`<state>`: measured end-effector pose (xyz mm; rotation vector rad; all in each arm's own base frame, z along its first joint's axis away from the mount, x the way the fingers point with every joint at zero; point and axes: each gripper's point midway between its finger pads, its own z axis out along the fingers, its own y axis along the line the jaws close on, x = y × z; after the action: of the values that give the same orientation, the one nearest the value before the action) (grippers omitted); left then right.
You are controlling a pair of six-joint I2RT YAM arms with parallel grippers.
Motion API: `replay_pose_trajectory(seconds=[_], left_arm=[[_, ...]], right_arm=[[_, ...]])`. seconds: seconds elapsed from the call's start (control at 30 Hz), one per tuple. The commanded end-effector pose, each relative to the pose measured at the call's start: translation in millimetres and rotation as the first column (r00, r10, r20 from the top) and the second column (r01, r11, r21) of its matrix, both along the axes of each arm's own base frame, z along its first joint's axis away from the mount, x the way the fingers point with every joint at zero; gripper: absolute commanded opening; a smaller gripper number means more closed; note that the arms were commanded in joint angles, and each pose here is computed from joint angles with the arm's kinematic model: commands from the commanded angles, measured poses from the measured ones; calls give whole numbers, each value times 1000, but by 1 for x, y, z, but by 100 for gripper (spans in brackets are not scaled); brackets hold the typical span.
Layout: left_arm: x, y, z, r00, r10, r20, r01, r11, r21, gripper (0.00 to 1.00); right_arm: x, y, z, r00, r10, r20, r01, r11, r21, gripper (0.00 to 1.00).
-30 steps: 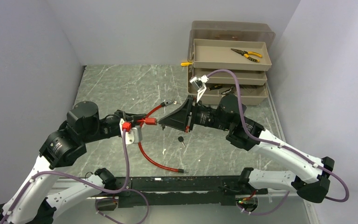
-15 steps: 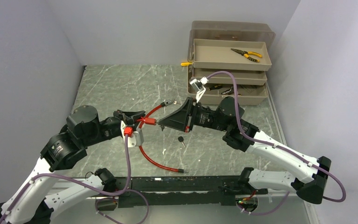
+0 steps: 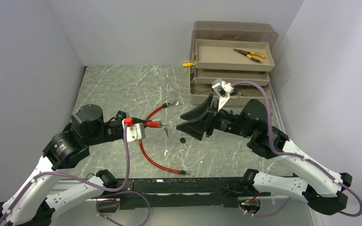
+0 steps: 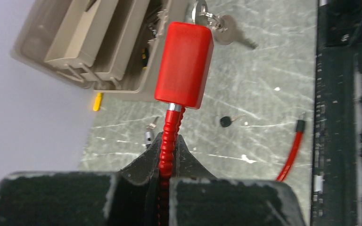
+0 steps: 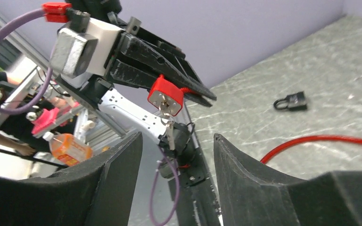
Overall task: Unlock with the key
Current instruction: Unlock the lock.
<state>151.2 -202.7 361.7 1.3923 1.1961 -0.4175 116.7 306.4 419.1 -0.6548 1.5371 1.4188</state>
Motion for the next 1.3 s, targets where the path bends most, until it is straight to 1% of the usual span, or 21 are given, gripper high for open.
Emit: replay_pose_trajectory(seconds=[0.0, 0.1, 0.2, 0.37, 0.5, 0.57, 0.7, 0.8, 0.83, 0.87, 0.97, 1.0, 1.03, 1.07, 1.13, 1.17, 1.27], left_arm=[[-27, -11, 15, 986, -97, -136, 82, 990, -113, 0], [-40, -18, 17, 967, -170, -192, 144, 979, -141, 0], [-47, -23, 16, 947, -213, -242, 178, 971, -159, 0], [-48, -27, 13, 931, -225, -287, 179, 968, -176, 0], [-46, -27, 15, 929, -216, -300, 164, 968, -190, 0], [-45, -26, 18, 929, -213, -302, 157, 967, -199, 0], [-46, -28, 21, 924, -226, -309, 164, 963, -213, 0], [-47, -28, 18, 920, -233, -316, 169, 962, -215, 0], [-48, -29, 18, 918, -236, -317, 173, 961, -216, 0], [-48, -29, 18, 917, -239, -318, 175, 960, -218, 0], [-51, -28, 22, 918, -252, -306, 188, 956, -224, 0], [-53, -27, 23, 919, -257, -300, 194, 955, -225, 0], [-54, -26, 25, 920, -263, -292, 202, 954, -223, 0], [-57, -25, 25, 919, -272, -286, 213, 952, -221, 0], [-62, -23, 26, 917, -294, -269, 242, 947, -210, 0], [-65, -22, 27, 917, -301, -261, 251, 945, -207, 0], [-69, -17, 27, 924, -307, -230, 268, 945, -187, 0]], right_arm=[[-2, -20, 27, 977, -36, 212, 35, 999, 10, 60], [-10, -19, 31, 958, 12, 286, -12, 1000, -2, 63], [-18, -9, 33, 932, 96, 350, -95, 995, -20, 70], [-26, 15, 26, 886, 219, 408, -199, 976, -92, 76], [-39, 26, 27, 841, 277, 465, -250, 961, -120, 77], [-41, 29, 28, 833, 286, 474, -254, 958, -131, 76], [-45, 40, 22, 832, 308, 463, -263, 951, -160, 71], [-44, 47, 22, 833, 295, 469, -254, 955, -150, 64], [-44, 50, 21, 834, 286, 471, -246, 958, -146, 60], [-41, 52, 21, 838, 274, 473, -234, 962, -143, 54], [-31, 56, 19, 854, 243, 459, -191, 969, -158, 27], [-28, 56, 18, 861, 229, 453, -172, 971, -164, 12], [-25, 55, 17, 867, 216, 448, -154, 973, -171, 2], [-21, 53, 17, 874, 196, 445, -129, 976, -175, 0], [-16, 48, 18, 883, 162, 441, -90, 980, -179, 0], [-13, 45, 20, 871, 148, 468, -67, 980, -186, 0], [-12, 39, 19, 863, 150, 483, -50, 976, -213, 0]])
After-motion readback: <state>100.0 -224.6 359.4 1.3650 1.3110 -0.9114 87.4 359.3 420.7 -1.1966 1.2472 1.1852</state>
